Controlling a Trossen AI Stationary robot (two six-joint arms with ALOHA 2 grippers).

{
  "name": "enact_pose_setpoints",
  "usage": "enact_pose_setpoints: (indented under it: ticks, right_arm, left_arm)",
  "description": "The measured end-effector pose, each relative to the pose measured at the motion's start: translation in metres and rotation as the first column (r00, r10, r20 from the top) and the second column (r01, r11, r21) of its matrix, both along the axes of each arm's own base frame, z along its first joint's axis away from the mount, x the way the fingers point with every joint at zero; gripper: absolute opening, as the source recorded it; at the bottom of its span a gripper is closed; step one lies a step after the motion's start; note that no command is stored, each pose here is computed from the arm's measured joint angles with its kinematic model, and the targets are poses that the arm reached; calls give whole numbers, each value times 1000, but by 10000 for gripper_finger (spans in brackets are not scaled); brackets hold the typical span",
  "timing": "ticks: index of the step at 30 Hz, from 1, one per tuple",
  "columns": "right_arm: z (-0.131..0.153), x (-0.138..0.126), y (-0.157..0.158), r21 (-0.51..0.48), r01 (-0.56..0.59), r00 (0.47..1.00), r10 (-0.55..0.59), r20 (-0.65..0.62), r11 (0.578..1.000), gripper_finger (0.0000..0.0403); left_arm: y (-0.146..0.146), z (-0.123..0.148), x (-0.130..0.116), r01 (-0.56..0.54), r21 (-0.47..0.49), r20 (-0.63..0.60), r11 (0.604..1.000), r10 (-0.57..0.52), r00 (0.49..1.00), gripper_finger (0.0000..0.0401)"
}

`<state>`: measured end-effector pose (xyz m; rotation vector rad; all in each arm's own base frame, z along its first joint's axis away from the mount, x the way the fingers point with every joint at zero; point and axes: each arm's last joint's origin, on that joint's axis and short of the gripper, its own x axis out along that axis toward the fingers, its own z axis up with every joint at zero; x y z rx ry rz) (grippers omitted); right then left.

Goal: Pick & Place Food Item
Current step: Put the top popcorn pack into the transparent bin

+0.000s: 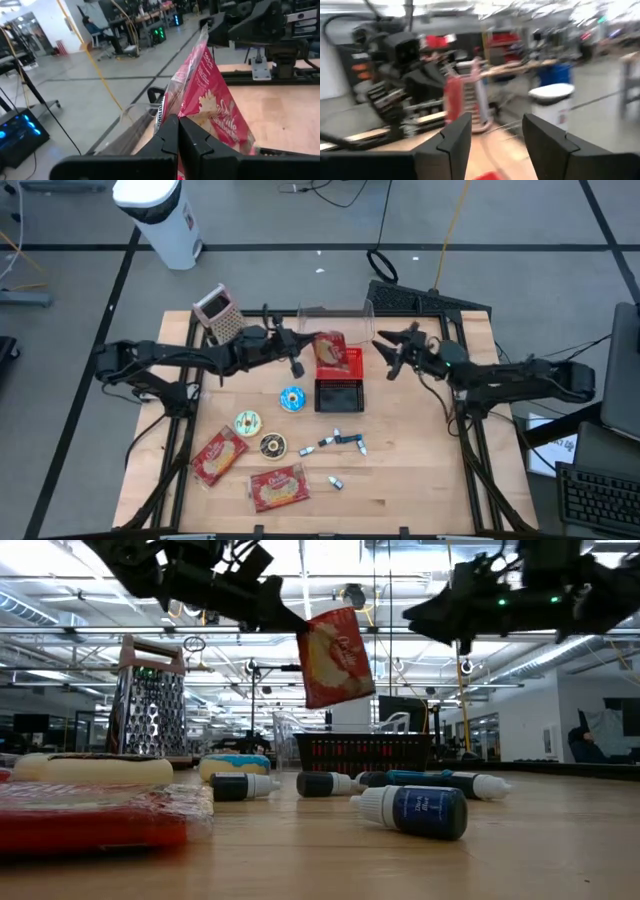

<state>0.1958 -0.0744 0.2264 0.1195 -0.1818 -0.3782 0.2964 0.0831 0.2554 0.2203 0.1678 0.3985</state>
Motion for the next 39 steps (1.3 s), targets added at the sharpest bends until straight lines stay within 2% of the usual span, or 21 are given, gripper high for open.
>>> enact_pose_setpoints:
  ticks: [3, 7, 11, 15, 19, 24, 29, 32, 35, 39]
  right_arm:
    - [3, 16, -10, 57, -93, 995, 95, -26, 994, 169]
    - [0, 41, -20, 108, -152, 981, 163, -102, 982, 185]
    - [1, 59, -28, 114, -150, 978, 164, -128, 982, 213]
    - [5, 68, -32, 78, -159, 976, 168, -136, 984, 237]
    - [6, 69, -32, 73, -175, 974, 184, -135, 982, 236]
    - [6, 70, -31, 74, -209, 967, 218, -134, 975, 178]
    - [3, 70, -30, 63, -224, 958, 232, -172, 973, 79]
    - [2, 70, -31, 24, -224, 955, 224, -193, 974, 20]
    - [3, 70, -31, -10, -221, 957, 215, -197, 975, 13]
    - [11, 71, -36, -26, -207, 963, 199, -180, 978, 8]
  left_arm:
    - [1, 6, 11, 7, -3, -52, 1000, -7, 999, 0]
    - [2, 14, 22, 20, 13, -103, 1000, -19, 995, 0]
    - [2, 14, 25, 28, 27, -134, 999, -24, 991, 0]
    - [2, 12, 24, 27, 21, -155, 999, -24, 988, 0]
    - [2, 10, 24, 27, 15, -177, 1000, -24, 984, 0]
    - [2, 10, 24, 30, 25, -182, 999, -25, 983, 0]
    - [2, 10, 24, 30, 31, -184, 999, -23, 983, 0]
    - [2, 10, 24, 30, 32, -184, 999, -23, 983, 0]
    - [3, 11, 24, 19, 36, -180, 999, -13, 984, 4]
    - [1, 21, 20, -63, 71, -140, 996, 72, 987, 19]
